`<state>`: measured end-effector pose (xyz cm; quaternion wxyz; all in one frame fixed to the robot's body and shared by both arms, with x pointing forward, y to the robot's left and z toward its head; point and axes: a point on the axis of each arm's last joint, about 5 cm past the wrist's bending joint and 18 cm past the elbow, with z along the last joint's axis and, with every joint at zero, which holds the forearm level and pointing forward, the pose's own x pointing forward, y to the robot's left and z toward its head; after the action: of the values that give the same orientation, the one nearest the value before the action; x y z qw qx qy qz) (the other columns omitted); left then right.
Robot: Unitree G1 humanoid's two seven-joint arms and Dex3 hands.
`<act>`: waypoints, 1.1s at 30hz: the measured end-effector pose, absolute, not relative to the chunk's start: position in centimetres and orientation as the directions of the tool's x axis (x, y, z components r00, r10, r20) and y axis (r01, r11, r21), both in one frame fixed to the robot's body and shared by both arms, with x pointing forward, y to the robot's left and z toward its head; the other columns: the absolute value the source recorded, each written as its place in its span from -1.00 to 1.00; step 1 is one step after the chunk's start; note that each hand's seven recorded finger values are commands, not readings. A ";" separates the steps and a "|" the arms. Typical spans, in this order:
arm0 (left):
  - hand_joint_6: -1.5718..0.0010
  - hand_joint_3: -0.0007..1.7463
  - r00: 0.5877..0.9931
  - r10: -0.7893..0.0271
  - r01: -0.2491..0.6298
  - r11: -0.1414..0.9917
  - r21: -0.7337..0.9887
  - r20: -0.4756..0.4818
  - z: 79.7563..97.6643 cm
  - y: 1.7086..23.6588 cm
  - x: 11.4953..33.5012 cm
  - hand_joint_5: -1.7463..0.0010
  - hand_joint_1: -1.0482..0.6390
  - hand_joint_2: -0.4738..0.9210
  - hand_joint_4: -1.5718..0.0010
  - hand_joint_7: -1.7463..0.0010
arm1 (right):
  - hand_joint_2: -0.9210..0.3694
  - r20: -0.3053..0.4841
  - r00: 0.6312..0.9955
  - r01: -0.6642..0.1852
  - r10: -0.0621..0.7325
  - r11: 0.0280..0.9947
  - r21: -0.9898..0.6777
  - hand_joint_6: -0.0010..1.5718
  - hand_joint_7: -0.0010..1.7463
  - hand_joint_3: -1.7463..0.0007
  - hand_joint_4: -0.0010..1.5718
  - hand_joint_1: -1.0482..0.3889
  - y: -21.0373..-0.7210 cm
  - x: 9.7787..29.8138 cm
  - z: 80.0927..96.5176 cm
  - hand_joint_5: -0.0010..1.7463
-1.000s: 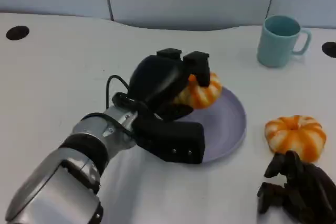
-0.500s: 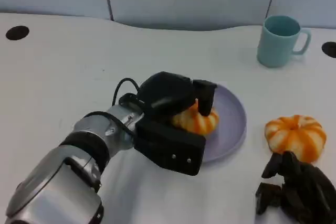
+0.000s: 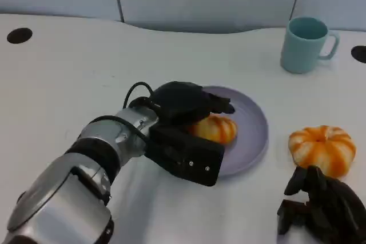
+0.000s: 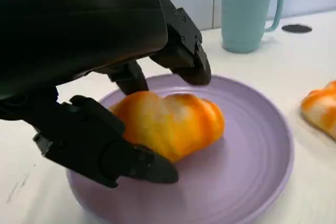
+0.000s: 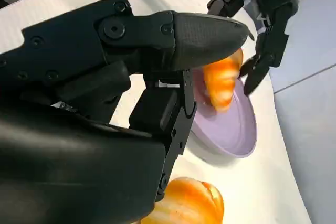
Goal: Grasp the bread from the table and place it into the plate.
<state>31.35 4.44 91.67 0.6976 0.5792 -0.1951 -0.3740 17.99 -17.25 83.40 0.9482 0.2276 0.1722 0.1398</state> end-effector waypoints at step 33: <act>0.45 -0.67 0.866 -0.420 0.479 0.853 -0.207 0.270 87.3 12.0 27.9 0.15 -0.48 1.00 0.44 0.93 | -1.00 -0.262 0.901 -0.187 0.347 0.854 0.486 0.49 0.25 0.46 0.65 -0.19 -17.2 18.4 83.4 0.33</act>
<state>27.89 12.04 87.28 0.9566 -0.1348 -0.1078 -0.2349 18.42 -17.24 83.39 0.9471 0.2309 0.1728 0.1408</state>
